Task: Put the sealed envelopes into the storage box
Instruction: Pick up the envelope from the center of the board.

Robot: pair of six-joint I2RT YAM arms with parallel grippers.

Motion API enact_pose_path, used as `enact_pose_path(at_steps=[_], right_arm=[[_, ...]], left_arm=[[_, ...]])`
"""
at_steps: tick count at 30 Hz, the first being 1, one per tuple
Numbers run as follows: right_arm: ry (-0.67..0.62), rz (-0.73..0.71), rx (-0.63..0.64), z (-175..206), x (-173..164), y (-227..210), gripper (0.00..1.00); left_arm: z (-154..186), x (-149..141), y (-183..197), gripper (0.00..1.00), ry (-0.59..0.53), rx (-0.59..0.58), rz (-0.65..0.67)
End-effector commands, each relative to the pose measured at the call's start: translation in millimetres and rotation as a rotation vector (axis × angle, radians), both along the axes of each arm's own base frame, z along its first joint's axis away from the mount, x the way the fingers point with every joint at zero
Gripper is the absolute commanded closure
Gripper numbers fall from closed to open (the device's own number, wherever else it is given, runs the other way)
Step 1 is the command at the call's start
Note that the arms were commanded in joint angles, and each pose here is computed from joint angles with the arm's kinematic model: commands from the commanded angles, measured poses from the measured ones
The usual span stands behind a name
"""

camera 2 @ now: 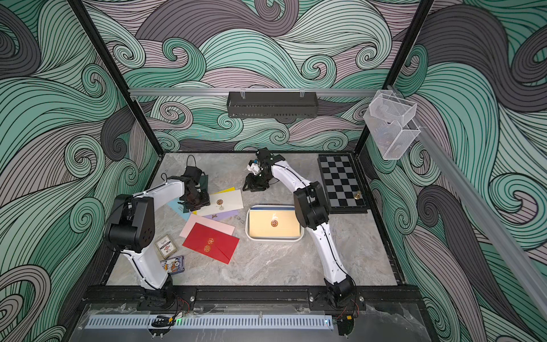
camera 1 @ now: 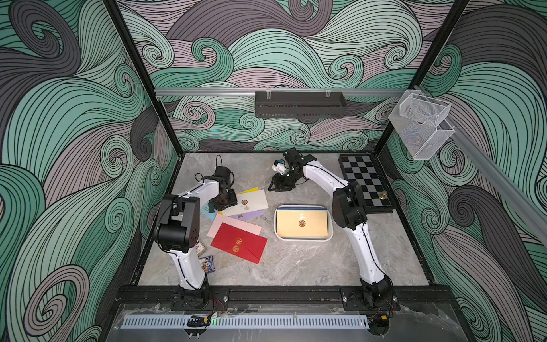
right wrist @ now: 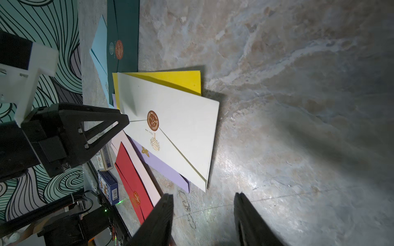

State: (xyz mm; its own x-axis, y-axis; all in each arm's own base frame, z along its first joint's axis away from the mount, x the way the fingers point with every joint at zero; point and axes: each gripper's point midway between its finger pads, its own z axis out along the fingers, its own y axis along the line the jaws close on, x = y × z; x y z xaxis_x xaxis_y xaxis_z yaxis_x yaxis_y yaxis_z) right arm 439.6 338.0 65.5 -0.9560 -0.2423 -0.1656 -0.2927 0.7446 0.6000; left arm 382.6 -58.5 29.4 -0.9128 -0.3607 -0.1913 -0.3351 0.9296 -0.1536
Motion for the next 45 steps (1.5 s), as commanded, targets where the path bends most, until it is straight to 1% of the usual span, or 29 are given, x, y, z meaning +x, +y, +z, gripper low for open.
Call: enact_pose_path(at_steps=[1, 9, 11, 13, 18, 20, 25, 33, 37, 39, 42, 45], right_arm=[[0.005, -0.002, 0.042, 4.8, 1.4, 11.9, 0.5], [0.019, -0.011, 0.009, -16.2, 5.4, 8.5, 0.48], [0.042, -0.028, 0.001, -25.2, 6.0, 7.2, 0.48], [0.065, -0.03, 0.011, -31.2, 5.2, 9.7, 0.48], [0.092, -0.047, -0.007, -46.7, 6.0, 6.6, 0.48], [0.118, -0.049, 0.009, -49.0, 3.8, 8.9, 0.48], [0.186, -0.046, 0.11, -37.2, -3.7, 25.1, 0.5], [0.138, -0.053, 0.222, 14.6, 4.8, 38.5, 0.53], [0.143, -0.049, 0.276, 28.0, 1.4, 43.9, 0.61], [0.148, -0.05, 0.293, 27.9, -0.2, 44.8, 0.69], [0.157, -0.047, 0.289, 23.0, -2.5, 44.2, 0.82], [0.123, -0.018, 0.307, 30.8, -1.9, 46.6, 0.93]], left_arm=[[-6.9, 6.6, -3.9, 0.54, 0.022, -0.028, 0.014], [-28.1, 1.9, -23.6, 0.57, 0.074, -0.128, 0.002], [-30.6, 1.1, -29.8, 0.57, 0.078, -0.162, 0.003], [-33.1, 0.0, -32.4, 0.57, 0.086, -0.172, 0.001], [-35.6, -3.6, -32.8, 0.57, 0.097, -0.173, -0.006], [-35.2, -3.7, -32.8, 0.58, 0.096, -0.175, -0.006], [-33.6, -3.3, -34.0, 0.58, 0.092, -0.181, -0.009], [-32.3, -4.0, -34.3, 0.57, 0.091, -0.182, -0.012], [-31.5, -5.0, -34.3, 0.58, 0.085, -0.183, -0.013], [-31.2, -5.1, -34.6, 0.58, 0.084, -0.185, -0.013], [-26.4, -4.5, -36.3, 0.57, 0.074, -0.196, -0.014], [-8.4, 0.7, -38.0, 0.54, 0.02, -0.21, -0.018]])
